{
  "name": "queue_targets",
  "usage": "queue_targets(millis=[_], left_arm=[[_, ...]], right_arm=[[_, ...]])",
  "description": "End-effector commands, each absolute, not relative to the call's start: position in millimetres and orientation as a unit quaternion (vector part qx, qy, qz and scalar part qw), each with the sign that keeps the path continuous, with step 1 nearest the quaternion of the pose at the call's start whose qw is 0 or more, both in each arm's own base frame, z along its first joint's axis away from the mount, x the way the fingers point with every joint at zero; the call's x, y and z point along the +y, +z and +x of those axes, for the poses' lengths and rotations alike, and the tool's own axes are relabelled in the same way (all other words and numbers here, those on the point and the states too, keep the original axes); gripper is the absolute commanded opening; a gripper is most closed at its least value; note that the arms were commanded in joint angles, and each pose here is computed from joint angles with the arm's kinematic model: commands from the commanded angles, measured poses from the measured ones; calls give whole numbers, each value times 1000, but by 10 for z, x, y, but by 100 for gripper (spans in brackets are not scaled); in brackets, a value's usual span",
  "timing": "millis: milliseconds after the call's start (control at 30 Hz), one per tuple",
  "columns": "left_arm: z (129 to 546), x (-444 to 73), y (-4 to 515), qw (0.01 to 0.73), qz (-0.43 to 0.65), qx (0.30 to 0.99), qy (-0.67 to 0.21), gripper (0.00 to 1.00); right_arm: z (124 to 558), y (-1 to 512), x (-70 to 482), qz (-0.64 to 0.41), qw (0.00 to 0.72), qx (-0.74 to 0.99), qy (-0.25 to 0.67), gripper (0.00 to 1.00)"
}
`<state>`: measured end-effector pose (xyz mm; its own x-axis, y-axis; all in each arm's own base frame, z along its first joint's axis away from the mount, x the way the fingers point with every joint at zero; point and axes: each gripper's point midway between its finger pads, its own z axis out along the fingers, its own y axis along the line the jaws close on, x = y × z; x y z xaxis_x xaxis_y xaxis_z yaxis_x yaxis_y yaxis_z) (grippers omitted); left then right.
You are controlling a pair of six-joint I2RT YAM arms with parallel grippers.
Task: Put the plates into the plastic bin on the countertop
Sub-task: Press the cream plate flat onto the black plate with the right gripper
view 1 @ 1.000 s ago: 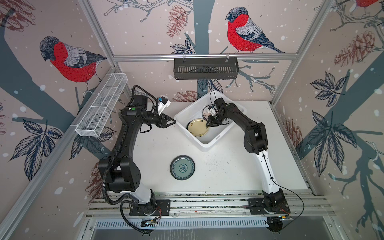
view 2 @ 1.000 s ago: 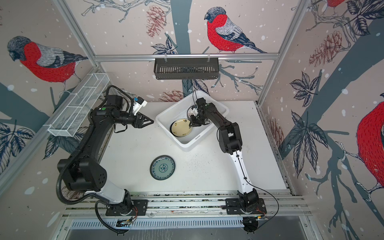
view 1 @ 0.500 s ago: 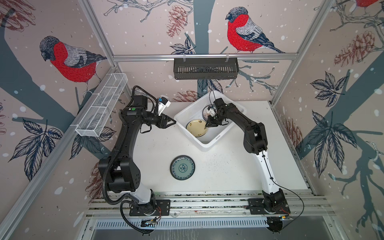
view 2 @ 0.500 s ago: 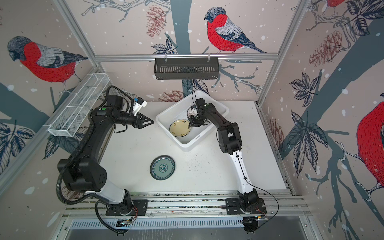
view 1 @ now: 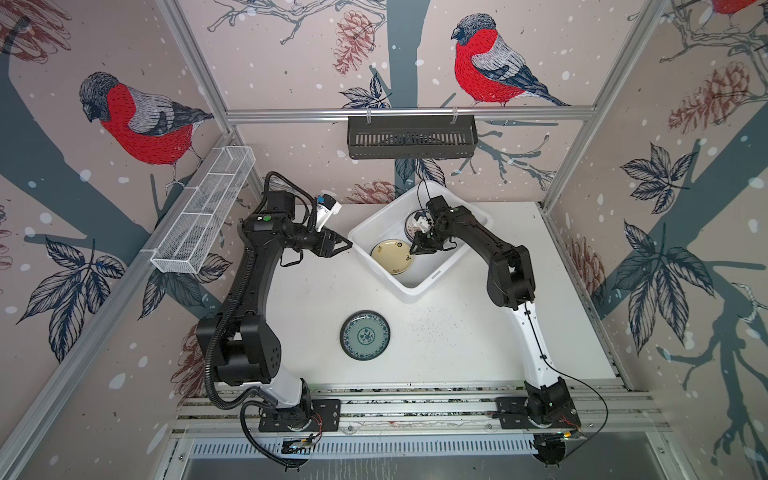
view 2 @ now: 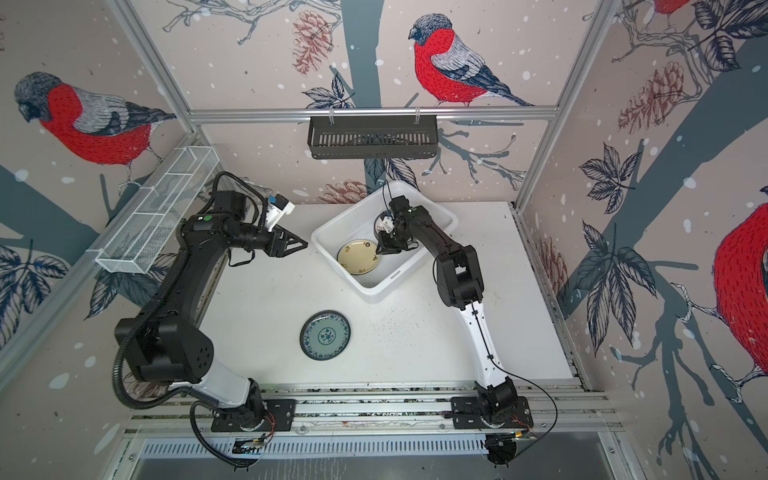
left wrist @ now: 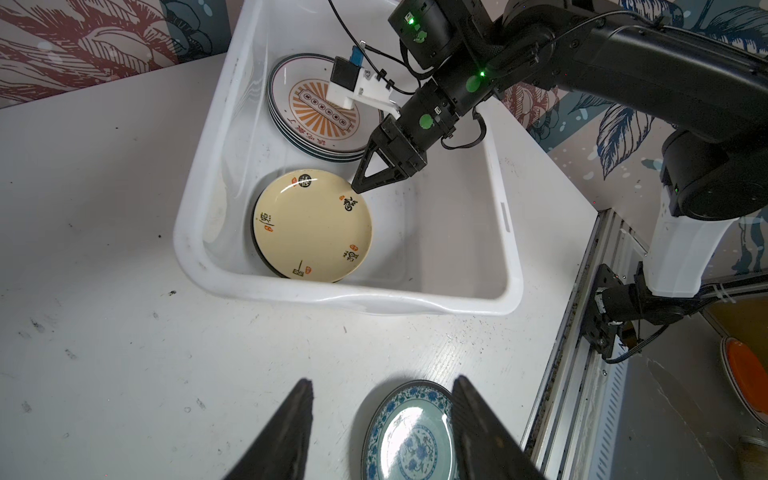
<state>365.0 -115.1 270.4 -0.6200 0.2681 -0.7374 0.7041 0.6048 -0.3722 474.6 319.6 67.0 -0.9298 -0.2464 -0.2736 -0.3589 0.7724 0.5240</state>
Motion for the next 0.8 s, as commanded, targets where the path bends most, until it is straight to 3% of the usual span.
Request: queue_targets(millis=[0,767], left_arm=[[3578,-1172,2745,323,298,829,-345,54],[3561,-1169,2703,319,299,831,-344,54]], right_arm=[[4757,766,3172,-167,104,936,293,27],[4777,621,3296,-164,94,931,312,25]])
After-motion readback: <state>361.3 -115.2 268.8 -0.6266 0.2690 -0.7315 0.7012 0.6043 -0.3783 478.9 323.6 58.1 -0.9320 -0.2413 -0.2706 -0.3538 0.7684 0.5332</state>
